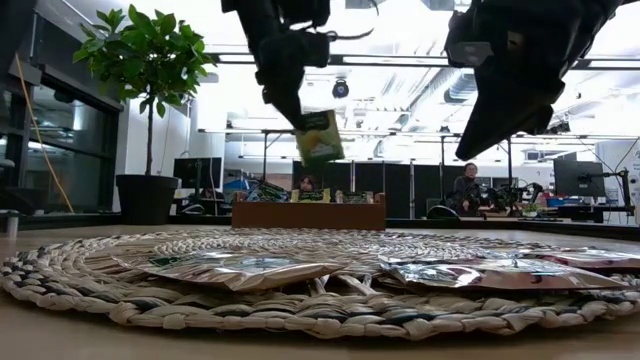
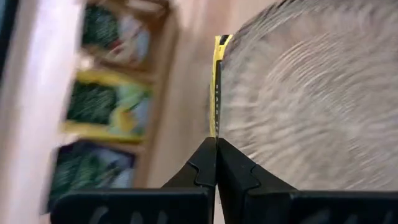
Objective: Pick & Place Tea
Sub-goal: Put the yellow tea bag in the middle section of the wooden organizer
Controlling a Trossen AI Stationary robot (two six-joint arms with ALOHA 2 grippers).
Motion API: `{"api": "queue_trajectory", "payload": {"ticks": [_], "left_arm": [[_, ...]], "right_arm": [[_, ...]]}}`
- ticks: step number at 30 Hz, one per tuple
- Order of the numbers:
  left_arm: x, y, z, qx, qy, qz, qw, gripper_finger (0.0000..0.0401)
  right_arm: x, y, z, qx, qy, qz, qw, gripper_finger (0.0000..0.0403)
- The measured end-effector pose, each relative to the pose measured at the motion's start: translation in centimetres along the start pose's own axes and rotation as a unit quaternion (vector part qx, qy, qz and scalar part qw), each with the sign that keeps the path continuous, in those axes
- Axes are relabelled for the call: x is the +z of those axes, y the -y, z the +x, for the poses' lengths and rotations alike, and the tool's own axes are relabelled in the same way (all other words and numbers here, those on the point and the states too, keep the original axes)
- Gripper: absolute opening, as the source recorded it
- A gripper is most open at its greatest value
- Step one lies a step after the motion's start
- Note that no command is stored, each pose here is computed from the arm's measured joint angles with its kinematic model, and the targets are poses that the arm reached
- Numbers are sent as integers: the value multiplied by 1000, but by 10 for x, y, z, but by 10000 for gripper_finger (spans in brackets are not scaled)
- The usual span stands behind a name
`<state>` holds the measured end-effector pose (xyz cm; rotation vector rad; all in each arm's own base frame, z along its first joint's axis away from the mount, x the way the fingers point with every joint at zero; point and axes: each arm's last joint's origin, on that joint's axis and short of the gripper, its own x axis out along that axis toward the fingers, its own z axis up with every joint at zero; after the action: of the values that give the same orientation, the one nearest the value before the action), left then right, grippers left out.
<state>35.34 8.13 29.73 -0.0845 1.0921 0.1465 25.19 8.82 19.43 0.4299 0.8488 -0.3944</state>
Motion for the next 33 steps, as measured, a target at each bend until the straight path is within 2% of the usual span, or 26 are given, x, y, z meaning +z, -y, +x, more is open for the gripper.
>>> {"api": "queue_trajectory", "payload": {"ticks": [6,12,18,24,28,33], "left_arm": [[-2,-39,-9,39,-9,22,999,0],[-5,-61,-12,50,-10,58,997,0],[-5,-66,-6,47,-14,85,995,0],[-6,-68,19,34,-48,85,995,0],[-5,-70,34,44,-63,85,993,0],[-3,-71,38,46,-59,91,993,0]], "right_arm": [[0,-1,0,8,-7,-17,1000,0],[0,-1,0,13,-8,-21,1000,0],[0,-2,0,18,-8,-30,999,0],[1,-3,0,20,-4,-38,999,0],[1,-3,0,21,-5,-38,999,0],[1,-3,0,22,-6,-38,999,0]]}}
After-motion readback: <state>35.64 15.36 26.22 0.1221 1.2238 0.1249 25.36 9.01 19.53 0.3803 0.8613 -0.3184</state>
